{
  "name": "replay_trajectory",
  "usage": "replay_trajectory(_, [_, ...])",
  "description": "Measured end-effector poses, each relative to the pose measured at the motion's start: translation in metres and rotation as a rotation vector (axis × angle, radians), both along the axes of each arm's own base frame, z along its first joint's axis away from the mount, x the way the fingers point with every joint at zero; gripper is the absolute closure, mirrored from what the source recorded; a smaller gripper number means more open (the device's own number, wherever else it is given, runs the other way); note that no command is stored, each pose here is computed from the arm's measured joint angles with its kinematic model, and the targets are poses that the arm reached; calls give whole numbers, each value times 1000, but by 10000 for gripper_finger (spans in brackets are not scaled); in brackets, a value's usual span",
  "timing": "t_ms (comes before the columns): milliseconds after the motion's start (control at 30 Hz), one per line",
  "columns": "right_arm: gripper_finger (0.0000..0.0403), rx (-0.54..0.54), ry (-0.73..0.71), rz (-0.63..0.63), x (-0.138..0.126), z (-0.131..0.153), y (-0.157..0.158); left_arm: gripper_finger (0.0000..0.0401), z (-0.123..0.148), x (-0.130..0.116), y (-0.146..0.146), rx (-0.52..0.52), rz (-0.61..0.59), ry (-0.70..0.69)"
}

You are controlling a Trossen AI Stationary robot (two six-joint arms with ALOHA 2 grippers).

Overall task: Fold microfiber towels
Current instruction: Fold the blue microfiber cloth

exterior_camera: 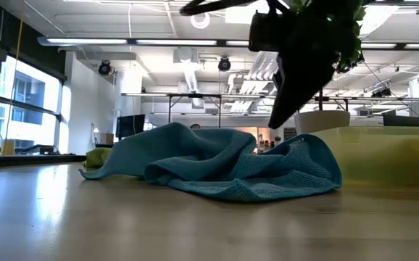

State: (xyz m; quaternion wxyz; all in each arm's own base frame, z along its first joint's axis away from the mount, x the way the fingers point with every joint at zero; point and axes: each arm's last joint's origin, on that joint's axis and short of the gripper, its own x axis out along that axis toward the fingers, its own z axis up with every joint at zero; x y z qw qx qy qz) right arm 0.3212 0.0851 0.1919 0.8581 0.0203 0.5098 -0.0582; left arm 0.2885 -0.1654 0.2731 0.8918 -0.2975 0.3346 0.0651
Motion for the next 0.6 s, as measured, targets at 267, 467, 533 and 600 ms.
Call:
replay_trajectory(267, [269, -58, -29, 152, -7, -20, 3, 270, 1, 3, -2, -81, 77, -31])
replay_trajectory(467, [269, -68, -51, 183, -7, -30, 3, 270, 5, 5, -3, -100, 83, -72])
replay_trajectory(533, [269, -78, -35, 192, -7, -35, 3, 270, 5, 6, -3, -102, 83, -76])
replay_trajectory(600, [269, -94, -24, 217, -4, -42, 4, 270, 5, 6, -3, -101, 86, -78])
